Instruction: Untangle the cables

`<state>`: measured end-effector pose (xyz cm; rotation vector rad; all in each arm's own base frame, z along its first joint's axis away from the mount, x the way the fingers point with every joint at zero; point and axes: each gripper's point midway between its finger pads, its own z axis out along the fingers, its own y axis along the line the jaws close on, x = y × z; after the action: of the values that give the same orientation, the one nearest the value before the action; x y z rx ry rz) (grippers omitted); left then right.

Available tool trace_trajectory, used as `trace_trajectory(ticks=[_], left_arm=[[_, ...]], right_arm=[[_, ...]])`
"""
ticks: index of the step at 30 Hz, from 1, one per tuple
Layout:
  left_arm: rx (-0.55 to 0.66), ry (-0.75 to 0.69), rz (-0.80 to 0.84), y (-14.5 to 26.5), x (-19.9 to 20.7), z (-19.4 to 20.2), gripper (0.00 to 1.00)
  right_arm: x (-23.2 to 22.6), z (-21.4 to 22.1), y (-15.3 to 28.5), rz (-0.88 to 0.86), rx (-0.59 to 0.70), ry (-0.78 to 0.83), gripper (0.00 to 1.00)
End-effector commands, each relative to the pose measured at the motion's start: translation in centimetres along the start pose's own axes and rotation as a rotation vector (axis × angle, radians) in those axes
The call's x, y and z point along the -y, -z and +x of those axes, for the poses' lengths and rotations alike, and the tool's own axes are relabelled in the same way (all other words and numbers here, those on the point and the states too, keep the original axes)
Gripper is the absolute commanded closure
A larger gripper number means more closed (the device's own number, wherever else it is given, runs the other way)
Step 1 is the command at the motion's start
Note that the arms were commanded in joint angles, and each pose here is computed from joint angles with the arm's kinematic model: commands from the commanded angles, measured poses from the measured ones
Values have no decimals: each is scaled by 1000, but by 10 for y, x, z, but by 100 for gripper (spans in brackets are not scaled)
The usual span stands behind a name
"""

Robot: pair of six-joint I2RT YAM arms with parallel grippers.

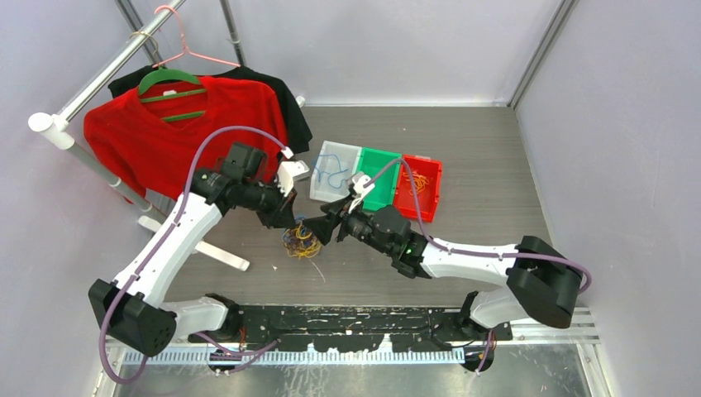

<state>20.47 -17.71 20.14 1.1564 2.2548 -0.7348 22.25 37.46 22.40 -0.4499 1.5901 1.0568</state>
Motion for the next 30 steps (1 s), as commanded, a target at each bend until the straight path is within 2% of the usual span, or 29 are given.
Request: trace_trajectory(ticks=[1,9,12,16,20,30], left_arm=[[89,-7,59,17,23,-19,100],[110,3,128,29,41,-29,100],[126,11,147,33,46,-34,100],[125,2,94,33,37,-35,100],[115,-17,71,33,32,-32,100],[131,-99,-40,49,20,-39,100]], right_arm=[[-35,-17,-10,-135,45,-45,28],[-17,8,-17,-81,42,-101,31],[-16,17,-19,-82,31,-133,48],[-3,25,-11,-47,24,-175,71],[11,33,3,3,15,-164,88],[56,77,39,197,-176,-15,94]])
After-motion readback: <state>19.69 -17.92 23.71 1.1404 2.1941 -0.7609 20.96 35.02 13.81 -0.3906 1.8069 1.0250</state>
